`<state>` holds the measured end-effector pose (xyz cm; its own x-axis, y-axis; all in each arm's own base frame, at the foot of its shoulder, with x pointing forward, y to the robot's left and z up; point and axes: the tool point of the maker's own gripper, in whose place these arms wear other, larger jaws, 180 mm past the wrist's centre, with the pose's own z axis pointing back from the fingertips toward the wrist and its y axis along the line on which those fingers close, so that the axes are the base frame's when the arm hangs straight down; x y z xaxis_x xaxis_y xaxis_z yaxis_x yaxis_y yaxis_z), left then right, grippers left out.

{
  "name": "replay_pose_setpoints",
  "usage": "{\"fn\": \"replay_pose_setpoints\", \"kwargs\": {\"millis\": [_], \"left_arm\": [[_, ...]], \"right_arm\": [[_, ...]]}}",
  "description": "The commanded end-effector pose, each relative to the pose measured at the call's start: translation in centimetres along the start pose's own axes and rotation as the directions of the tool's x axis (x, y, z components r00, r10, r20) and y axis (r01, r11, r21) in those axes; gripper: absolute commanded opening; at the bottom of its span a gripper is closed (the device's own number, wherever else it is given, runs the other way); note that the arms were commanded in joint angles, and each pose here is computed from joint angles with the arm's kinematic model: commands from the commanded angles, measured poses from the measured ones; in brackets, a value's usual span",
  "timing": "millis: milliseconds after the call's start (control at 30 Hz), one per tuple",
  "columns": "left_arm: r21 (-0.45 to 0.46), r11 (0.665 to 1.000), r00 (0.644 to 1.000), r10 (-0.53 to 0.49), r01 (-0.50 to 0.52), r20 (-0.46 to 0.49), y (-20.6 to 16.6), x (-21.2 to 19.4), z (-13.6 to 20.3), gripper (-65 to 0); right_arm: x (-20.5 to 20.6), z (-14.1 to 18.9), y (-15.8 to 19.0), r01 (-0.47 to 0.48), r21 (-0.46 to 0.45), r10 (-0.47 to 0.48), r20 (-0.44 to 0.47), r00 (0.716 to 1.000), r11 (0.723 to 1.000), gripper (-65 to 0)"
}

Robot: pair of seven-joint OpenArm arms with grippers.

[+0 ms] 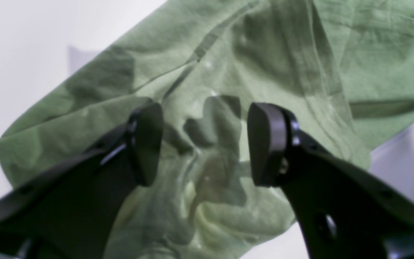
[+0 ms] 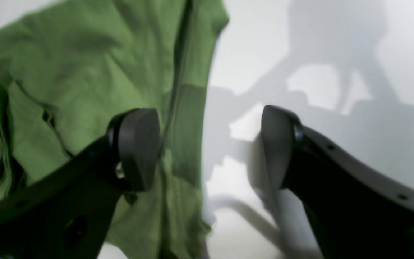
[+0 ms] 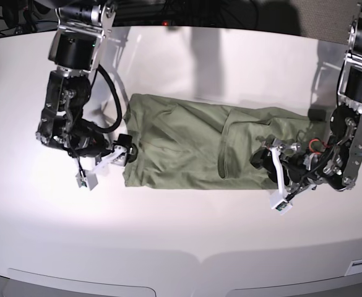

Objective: Fold the T-shirt properly

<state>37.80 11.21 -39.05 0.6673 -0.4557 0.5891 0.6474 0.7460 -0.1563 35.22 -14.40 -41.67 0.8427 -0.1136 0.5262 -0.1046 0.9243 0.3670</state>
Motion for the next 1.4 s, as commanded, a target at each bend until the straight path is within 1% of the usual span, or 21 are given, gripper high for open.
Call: {"fn": "replay_pose_setpoints", "kwargs": {"millis": [0, 133, 200, 267, 333, 433, 500, 533, 567, 600, 700, 767, 800, 900, 967, 1100, 1233, 1300, 1367], "left_arm": [[0.015, 1.000, 0.999, -0.016, 0.015, 0.050, 0.7, 2.0, 0.9, -28.1], [0.015, 1.000, 0.999, -0.016, 0.015, 0.051, 0.7, 2.0, 0.9, -28.1], [0.015, 1.000, 0.999, -0.015, 0.015, 0.050, 0.7, 2.0, 0.9, -28.1], [0.015, 1.000, 0.999, -0.016, 0.015, 0.043, 0.7, 1.9, 0.9, -28.1], [0.015, 1.000, 0.999, -0.015, 0.015, 0.040, 0.7, 1.8, 0.9, -28.1], [0.013, 1.000, 0.999, -0.013, 0.013, 0.036, 0.6, 1.6, 0.8, -28.1], [0.008, 1.000, 0.999, -0.011, 0.011, 0.035, 0.4, 1.4, 0.7, -28.1], [0.001, 1.000, 0.999, -0.006, 0.006, 0.035, 0.1, 1.3, 0.5, -28.1], [-0.009, 1.000, 0.999, -0.001, 0.001, 0.034, -0.2, 1.1, 0.3, -28.1], [-0.016, 1.000, 1.000, 0.004, -0.004, 0.029, -0.5, 0.8, 0.1, -28.1], [-0.043, 0.999, 1.000, 0.022, -0.021, 0.019, -2.1, -0.7, -1.2, -28.1], [-0.023, 1.000, 1.000, 0.018, -0.017, 0.019, -2.9, -1.6, -2.3, -28.1], [0.001, 1.000, 1.000, 0.013, -0.013, 0.014, -3.1, -1.9, -2.9, -28.1], [0.057, 0.998, 1.000, 0.008, -0.007, -0.007, -3.5, -2.1, -4.1, -28.1], [0.044, 0.999, 1.000, 0.013, -0.013, 0.010, -4.3, -1.2, -4.5, -28.1], [0.013, 1.000, 0.999, 0.021, -0.021, 0.034, -6.0, 0.3, -5.3, -28.1], [0.005, 1.000, 0.999, 0.015, -0.015, 0.031, -6.4, 1.1, -5.4, -28.1], [0.015, 1.000, 0.999, 0.005, -0.006, 0.041, -6.0, 2.0, -5.1, -28.1], [0.013, 1.000, 1.000, 0.003, -0.003, 0.025, -5.7, 2.7, -4.8, -28.1]], "right_arm": [[1.1, 0.1, 0.1, -0.004, 0.004, 0.004, 0.019, 1.000, 1.000, -20.8], [-0.1, -0.8, 1.2, 0.060, 0.085, -0.059, -0.012, 0.998, 0.995, -20.8], [-0.9, -1.0, 2.2, 0.086, 0.130, -0.080, -0.055, 0.995, 0.988, -20.8], [-2.2, -1.0, 3.4, 0.093, 0.172, -0.071, -0.125, 0.990, 0.981, -20.8], [-3.1, -0.9, 4.6, 0.078, 0.218, -0.041, -0.169, 0.985, 0.973, -20.8], [-3.1, -1.0, 6.1, 0.070, 0.280, -0.025, -0.160, 0.987, 0.957, -20.9], [-3.1, -1.0, 6.4, 0.059, 0.290, -0.014, -0.154, 0.988, 0.955, -21.0], [-3.0, -1.0, 6.4, 0.060, 0.290, -0.016, -0.149, 0.989, 0.955, -22.2], [-2.9, -1.0, 6.3, 0.059, 0.289, -0.018, -0.142, 0.990, 0.955, -25.8], [-2.7, -1.1, 6.3, 0.059, 0.289, -0.020, -0.136, 0.991, 0.956, -30.9], [-2.5, -1.1, 6.3, 0.058, 0.289, -0.023, -0.124, 0.992, 0.956, -49.3], [-2.3, -1.1, 6.3, 0.056, 0.289, -0.021, -0.122, 0.992, 0.956, -61.7], [-2.2, -1.0, 6.3, 0.054, 0.288, -0.020, -0.121, 0.992, 0.956, -65.0], [-2.1, -0.9, 6.4, 0.026, 0.296, 0.008, -0.114, 0.993, 0.955, -65.0], [-2.0, -0.6, 6.7, -0.003, 0.312, 0.038, -0.107, 0.994, 0.950, -65.0], [-0.1, 1.1, 7.8, -0.026, 0.388, 0.044, -0.037, 0.998, 0.921, -65.0], [2.2, 3.3, 9.8, -0.097, 0.443, 0.082, 0.053, 0.995, 0.891, -65.0], [3.0, 4.0, 10.7, -0.142, 0.450, 0.116, 0.087, 0.990, 0.882, -65.0], [3.6, 4.6, 11.4, -0.187, 0.444, 0.152, 0.114, 0.982, 0.876, -65.0]]}}
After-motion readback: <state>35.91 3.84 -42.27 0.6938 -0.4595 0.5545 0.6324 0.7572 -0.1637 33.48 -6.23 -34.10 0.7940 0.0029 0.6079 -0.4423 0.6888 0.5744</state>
